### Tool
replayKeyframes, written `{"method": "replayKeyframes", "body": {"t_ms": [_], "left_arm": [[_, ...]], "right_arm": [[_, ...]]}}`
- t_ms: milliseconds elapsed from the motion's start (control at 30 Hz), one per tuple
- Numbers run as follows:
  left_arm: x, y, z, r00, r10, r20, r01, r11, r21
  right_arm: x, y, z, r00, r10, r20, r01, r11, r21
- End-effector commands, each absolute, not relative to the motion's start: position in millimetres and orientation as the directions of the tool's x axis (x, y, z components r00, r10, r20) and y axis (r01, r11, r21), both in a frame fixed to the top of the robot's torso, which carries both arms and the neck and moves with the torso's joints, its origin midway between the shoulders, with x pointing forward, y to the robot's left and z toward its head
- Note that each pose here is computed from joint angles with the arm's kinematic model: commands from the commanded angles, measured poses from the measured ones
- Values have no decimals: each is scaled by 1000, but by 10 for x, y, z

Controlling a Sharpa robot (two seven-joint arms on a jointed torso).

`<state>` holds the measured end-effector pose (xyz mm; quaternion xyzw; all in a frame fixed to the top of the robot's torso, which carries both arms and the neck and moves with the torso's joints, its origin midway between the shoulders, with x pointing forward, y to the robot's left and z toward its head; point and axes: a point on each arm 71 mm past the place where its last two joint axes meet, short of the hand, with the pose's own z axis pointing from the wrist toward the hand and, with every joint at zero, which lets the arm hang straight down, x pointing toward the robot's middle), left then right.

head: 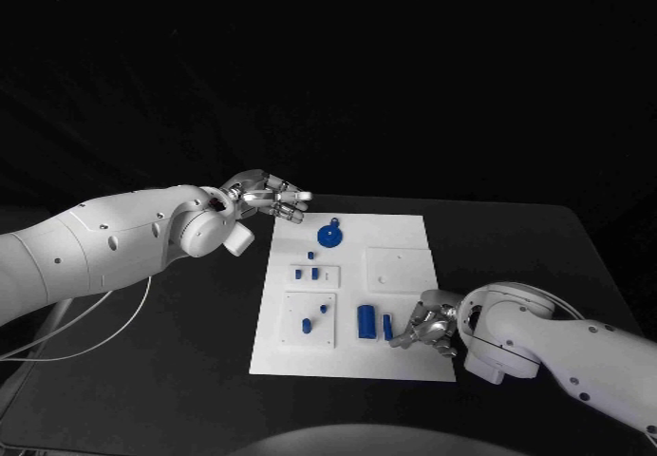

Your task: Assemble the parts on the task board

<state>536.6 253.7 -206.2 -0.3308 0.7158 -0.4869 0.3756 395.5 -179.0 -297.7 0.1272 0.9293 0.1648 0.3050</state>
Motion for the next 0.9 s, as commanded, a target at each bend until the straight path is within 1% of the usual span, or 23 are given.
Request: {"method": "replayKeyframes", "body": {"t_ms": [33, 367, 900], "left_arm": [[5362, 2514, -2058, -513, -832, -211, -104, 305, -947], [5361, 2509, -2060, -515, -831, -211, -105, 305, -947], [5359, 2504, -2070, -522, -827, -209, -111, 309, -945]], "right_arm": [[3959, -1788, -2992, -777, 334, -533, 136, 916, 377], [3996, -1753, -3013, -763, 346, -546, 147, 915, 375], [4037, -1773, -3092, -783, 324, -532, 154, 928, 339]]}}
